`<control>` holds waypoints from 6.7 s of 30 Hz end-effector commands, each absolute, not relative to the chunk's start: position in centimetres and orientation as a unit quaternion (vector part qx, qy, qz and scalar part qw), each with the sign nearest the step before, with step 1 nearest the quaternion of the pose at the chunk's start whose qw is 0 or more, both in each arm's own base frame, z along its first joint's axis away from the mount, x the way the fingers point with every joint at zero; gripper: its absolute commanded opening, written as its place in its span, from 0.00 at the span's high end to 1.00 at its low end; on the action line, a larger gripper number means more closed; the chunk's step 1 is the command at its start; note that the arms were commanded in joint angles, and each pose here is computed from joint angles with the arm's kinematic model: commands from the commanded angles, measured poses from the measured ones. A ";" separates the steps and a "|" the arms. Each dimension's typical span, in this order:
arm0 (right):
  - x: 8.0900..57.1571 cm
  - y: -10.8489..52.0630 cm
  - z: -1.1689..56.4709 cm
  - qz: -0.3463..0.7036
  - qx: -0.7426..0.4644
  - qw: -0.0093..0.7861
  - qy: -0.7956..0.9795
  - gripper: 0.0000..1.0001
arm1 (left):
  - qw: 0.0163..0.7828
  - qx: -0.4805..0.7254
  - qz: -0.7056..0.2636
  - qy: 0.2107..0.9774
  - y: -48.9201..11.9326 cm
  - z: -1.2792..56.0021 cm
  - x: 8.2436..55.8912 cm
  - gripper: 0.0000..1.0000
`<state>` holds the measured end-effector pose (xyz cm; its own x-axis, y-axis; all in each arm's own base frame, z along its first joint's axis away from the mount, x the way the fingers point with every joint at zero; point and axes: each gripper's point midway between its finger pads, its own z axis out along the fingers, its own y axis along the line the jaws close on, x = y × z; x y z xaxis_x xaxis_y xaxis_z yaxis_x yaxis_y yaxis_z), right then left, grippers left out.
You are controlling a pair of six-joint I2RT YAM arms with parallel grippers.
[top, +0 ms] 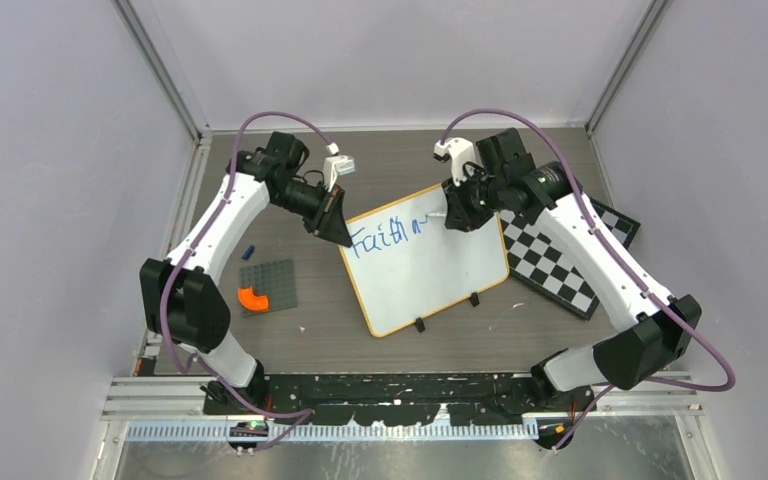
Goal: Write a sentence on the whiteboard
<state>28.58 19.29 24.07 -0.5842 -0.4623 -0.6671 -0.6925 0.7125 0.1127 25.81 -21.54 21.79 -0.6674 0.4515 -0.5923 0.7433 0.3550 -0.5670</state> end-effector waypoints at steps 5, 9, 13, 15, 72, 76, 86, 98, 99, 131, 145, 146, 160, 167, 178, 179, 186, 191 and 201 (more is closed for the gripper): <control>29.9 20.5 25.6 0.202 -0.330 0.334 0.860 1.00 | 0.176 0.388 -0.435 0.793 -21.7 22.0 25.5 1.00; 29.5 21.0 25.6 0.212 -0.335 0.329 0.857 1.00 | 0.176 0.388 -0.435 0.793 -21.6 22.0 25.4 1.00; 29.1 21.3 25.3 0.215 -0.340 0.323 0.857 1.00 | 0.177 0.389 -0.434 0.793 -21.6 22.0 25.4 1.00; 29.0 21.2 24.9 0.212 -0.339 0.319 0.859 1.00 | 0.176 0.389 -0.434 0.793 -21.6 22.0 25.5 1.00; 28.8 17.6 22.8 0.155 -0.338 0.313 0.874 1.00 | 0.173 0.387 -0.438 0.793 -21.7 22.0 25.5 1.00; 28.4 17.3 22.8 0.154 -0.335 0.314 0.875 1.00 | 0.173 0.388 -0.439 0.791 -21.8 22.0 25.4 1.00; 30.1 17.6 24.8 0.148 -0.330 0.339 0.868 1.00 | 0.175 0.387 -0.441 0.791 -21.8 21.9 25.4 1.00; 31.0 17.6 26.1 0.148 -0.329 0.349 0.865 1.00 | 0.176 0.390 -0.438 0.790 -21.7 21.9 25.3 1.00; 30.6 17.7 26.1 0.153 -0.331 0.345 0.865 1.00 | 0.176 0.389 -0.438 0.791 -21.7 21.9 25.3 1.00; 31.3 15.1 24.6 0.098 -0.325 0.338 0.878 1.00 | 0.172 0.389 -0.439 0.792 -21.7 21.6 25.3 1.00; 31.6 16.7 25.8 0.135 -0.324 0.344 0.871 1.00 | 0.171 0.392 -0.438 0.791 -21.6 21.8 25.2 1.00; 31.5 16.8 25.8 0.139 -0.325 0.342 0.871 1.00 | 0.170 0.391 -0.438 0.791 -21.6 21.7 25.2 1.00; 30.0 17.9 25.1 0.158 -0.342 0.325 0.867 1.00 | 0.169 0.391 -0.439 0.791 -21.6 21.7 25.1 1.00; 29.5 17.3 23.6 0.146 -0.341 0.310 0.875 1.00 | 0.167 0.391 -0.439 0.791 -21.6 21.5 25.1 1.00; 29.4 15.2 22.6 0.098 -0.339 0.308 0.883 1.00 | 0.165 0.390 -0.440 0.792 -21.6 21.3 25.0 1.00; 29.6 15.1 22.9 0.094 -0.338 0.313 0.883 1.00 | 0.166 0.389 -0.439 0.793 -21.6 21.4 25.1 1.00; 30.4 14.7 24.9 0.097 -0.332 0.332 0.877 1.00 | 0.166 0.389 -0.439 0.793 -21.6 21.6 25.0 1.00; 29.4 15.2 26.6 0.120 -0.337 0.344 0.868 1.00 | 0.167 0.389 -0.439 0.793 -21.6 21.7 25.0 1.00; 31.0 14.8 26.4 0.093 -0.336 0.352 0.869 1.00 | 0.168 0.386 -0.441 0.793 -21.8 21.7 25.2 1.00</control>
<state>29.58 14.80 24.04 -0.5863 -0.5286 -0.6138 -0.6577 0.7530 -0.0202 25.73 -21.41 21.59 -0.6673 0.4462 -0.5963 0.7427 0.3384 -0.5779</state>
